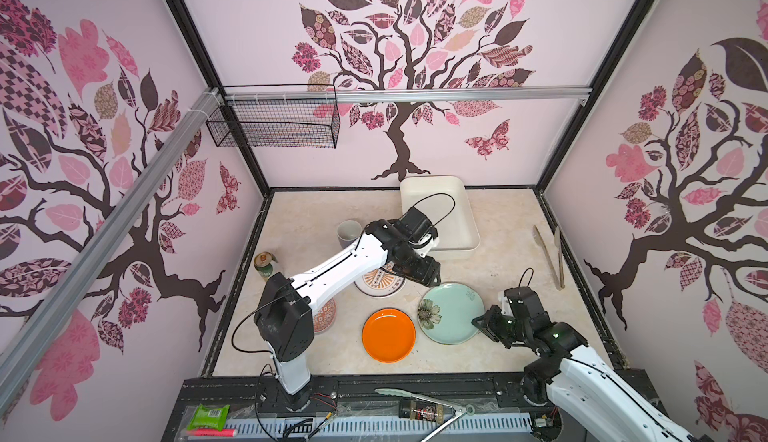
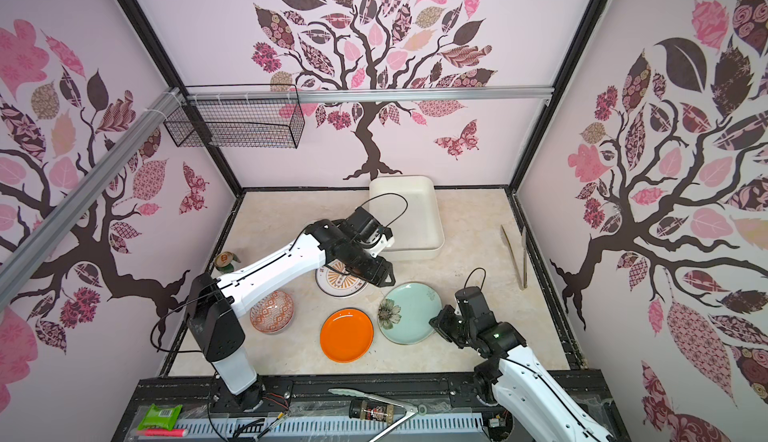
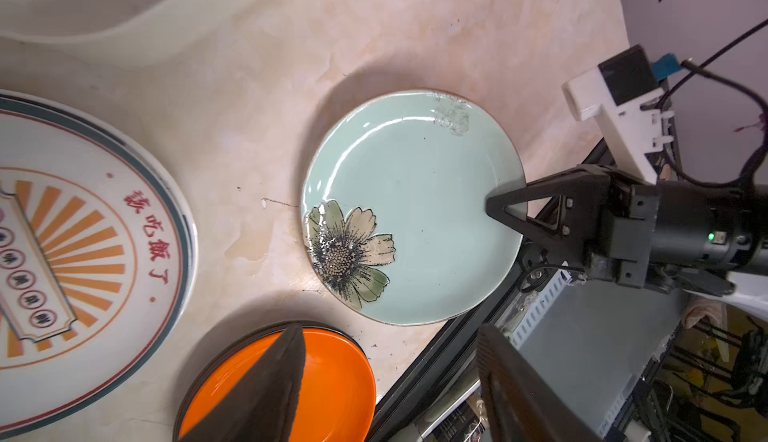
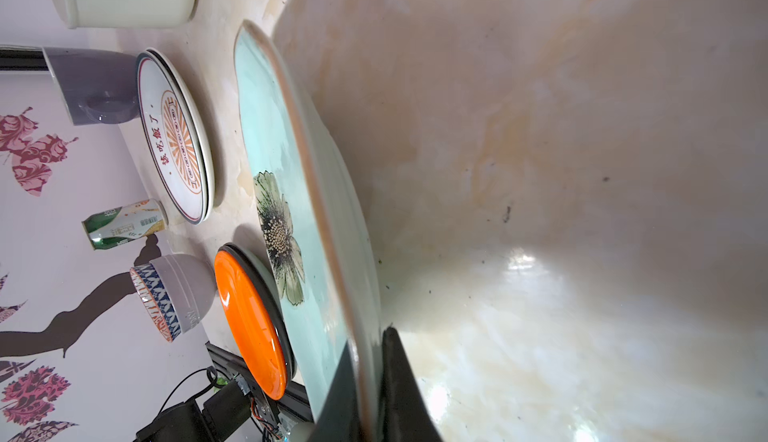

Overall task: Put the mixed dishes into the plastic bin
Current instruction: 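Open the left gripper and withdraw while the right gripper holds the plate upright, then carry the green plate with the right gripper and lower it into the bin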

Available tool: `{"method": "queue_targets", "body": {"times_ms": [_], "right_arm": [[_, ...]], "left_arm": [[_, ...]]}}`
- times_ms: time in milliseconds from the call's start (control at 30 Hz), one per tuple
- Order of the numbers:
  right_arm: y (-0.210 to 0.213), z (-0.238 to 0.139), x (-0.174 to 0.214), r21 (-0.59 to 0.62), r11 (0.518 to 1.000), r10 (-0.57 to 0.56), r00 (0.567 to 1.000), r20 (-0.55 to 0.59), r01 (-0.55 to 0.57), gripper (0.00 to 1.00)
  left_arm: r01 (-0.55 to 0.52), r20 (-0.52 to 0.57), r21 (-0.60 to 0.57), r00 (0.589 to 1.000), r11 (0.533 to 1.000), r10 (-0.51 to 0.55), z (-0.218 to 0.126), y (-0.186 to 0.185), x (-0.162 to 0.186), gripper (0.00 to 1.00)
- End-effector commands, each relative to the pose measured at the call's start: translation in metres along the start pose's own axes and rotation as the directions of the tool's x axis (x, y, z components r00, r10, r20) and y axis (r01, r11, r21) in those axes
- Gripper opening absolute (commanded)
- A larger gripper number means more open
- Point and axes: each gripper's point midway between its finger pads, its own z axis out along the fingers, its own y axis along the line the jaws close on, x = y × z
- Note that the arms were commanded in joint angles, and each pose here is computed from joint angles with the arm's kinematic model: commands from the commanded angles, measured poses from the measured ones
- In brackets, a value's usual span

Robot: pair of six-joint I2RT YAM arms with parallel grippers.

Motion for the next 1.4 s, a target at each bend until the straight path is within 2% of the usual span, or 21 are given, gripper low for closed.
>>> {"method": "queue_targets", "body": {"times_ms": [0, 333, 633, 1067, 1367], "right_arm": [[0.03, -0.016, -0.007, -0.047, 0.997, -0.068, 0.998, 0.014, 0.069, 0.0], [0.077, -0.043, -0.023, -0.076, 0.985, -0.151, 0.988, 0.046, 0.154, 0.0], [0.129, -0.063, -0.056, -0.125, 0.974, -0.169, 0.971, 0.168, 0.191, 0.0], [0.204, -0.035, -0.126, -0.15, 0.957, -0.208, 0.945, 0.25, 0.25, 0.0], [0.212, -0.01, -0.202, -0.161, 0.969, -0.127, 0.936, 0.329, 0.188, 0.0]], "left_arm": [[0.043, 0.064, -0.028, 0.997, 0.999, -0.041, -0.029, 0.015, -0.01, 0.69], [0.177, 0.162, -0.089, 0.974, 0.98, -0.161, -0.068, 0.077, -0.004, 0.68], [0.201, 0.219, -0.119, 0.96, 0.972, -0.172, -0.091, 0.089, -0.004, 0.68], [0.211, 0.263, -0.165, 0.951, 0.963, -0.164, -0.124, 0.089, 0.017, 0.67], [0.253, 0.29, -0.145, 0.935, 0.957, -0.204, -0.134, 0.093, 0.021, 0.65]]}}
